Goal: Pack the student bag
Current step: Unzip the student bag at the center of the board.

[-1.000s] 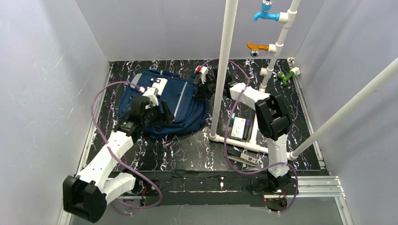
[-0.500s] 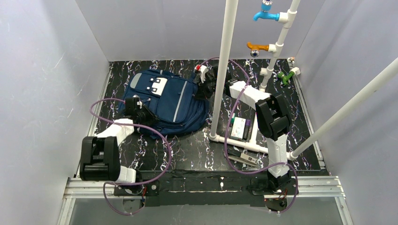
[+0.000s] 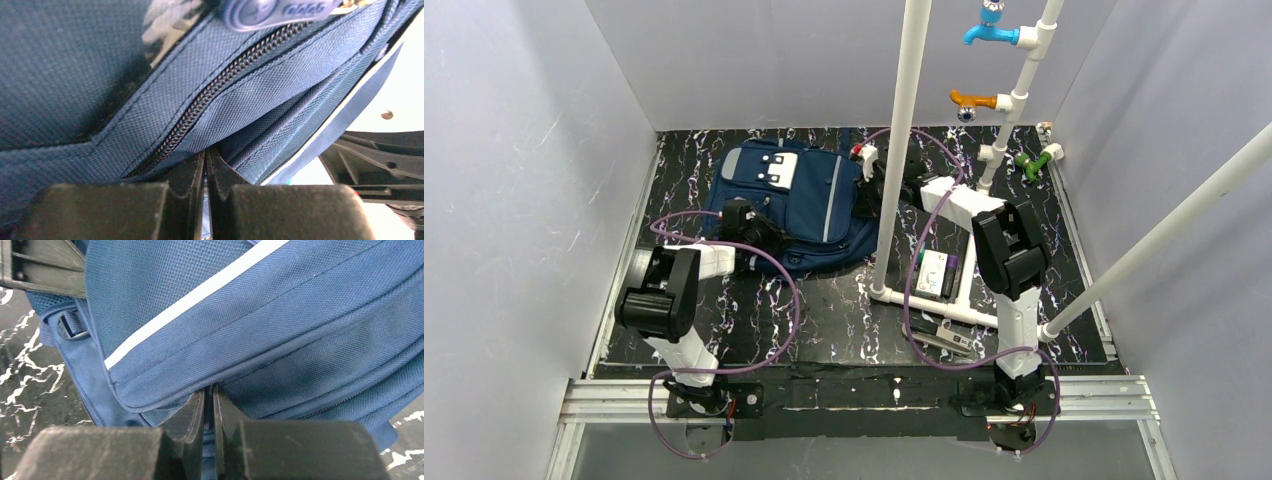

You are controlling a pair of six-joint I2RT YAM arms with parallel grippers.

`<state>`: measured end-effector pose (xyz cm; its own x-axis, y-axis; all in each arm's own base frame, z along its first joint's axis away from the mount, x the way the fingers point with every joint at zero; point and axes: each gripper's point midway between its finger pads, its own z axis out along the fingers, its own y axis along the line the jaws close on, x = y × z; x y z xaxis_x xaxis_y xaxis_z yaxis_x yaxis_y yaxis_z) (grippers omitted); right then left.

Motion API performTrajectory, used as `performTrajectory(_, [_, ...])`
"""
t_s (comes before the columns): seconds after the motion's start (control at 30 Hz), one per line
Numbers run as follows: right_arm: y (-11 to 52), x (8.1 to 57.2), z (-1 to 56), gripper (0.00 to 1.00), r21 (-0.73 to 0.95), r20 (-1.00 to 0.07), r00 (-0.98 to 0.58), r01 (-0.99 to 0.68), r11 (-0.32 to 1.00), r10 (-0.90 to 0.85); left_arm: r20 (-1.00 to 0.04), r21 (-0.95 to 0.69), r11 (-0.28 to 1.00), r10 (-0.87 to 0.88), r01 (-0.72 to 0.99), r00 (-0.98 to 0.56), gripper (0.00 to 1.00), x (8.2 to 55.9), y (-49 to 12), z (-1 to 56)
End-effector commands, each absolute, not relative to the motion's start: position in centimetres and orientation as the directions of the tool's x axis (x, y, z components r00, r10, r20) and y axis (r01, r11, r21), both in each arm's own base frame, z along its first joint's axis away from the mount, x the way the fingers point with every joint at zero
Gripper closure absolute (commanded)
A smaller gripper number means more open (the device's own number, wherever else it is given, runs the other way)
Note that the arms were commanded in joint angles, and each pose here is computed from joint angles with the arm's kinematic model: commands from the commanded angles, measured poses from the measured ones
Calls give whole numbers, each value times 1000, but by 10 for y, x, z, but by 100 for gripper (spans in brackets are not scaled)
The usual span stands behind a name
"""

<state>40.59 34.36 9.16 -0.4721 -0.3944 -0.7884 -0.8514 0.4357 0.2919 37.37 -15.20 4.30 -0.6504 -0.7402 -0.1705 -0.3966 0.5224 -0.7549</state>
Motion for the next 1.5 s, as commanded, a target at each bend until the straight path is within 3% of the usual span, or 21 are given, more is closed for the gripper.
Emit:
performTrajectory(0.0, [345, 377, 98, 99, 297, -762, -465, -869, 396, -450, -170, -866, 416, -766, -276, -620, 98, 409, -183, 81])
performTrajectory(0.4, [320, 325, 78, 98, 264, -693, -511, -836, 481, -509, -173, -886, 371, -821, -279, -544, 98, 407, -177, 79])
performTrajectory(0.57, [345, 298, 100, 94, 414, -753, -528, -844, 341, -392, -159, -888, 359, -826, -287, -540, 98, 404, -185, 73])
performTrajectory(0.73, [376, 306, 115, 95, 519, -780, -574, -816, 256, -250, -117, -904, 328, -806, -274, -580, 98, 401, -217, 72])
performTrajectory(0.93, [383, 305, 130, 95, 582, -771, -618, -782, 222, -154, -109, -909, 323, -796, -265, -595, 98, 391, -232, 66])
performTrajectory(1.1, [394, 309, 104, 90, 587, -751, -633, -771, 248, -188, -115, -917, 325, -773, -233, -624, 98, 387, -247, 66])
performTrajectory(1.17, [398, 305, 106, 88, 580, -763, -610, -792, 189, -215, -113, -915, 326, -771, -237, -627, 98, 384, -248, 64])
performTrajectory(1.33, [382, 306, 94, 83, 485, -763, -537, -844, 230, -360, -165, -908, 370, -747, -196, -643, 98, 375, -245, 64])
performTrajectory(1.47, [377, 301, 109, 81, 513, -779, -554, -832, 211, -292, -207, -900, 404, -724, -162, -658, 97, 369, -242, 64])
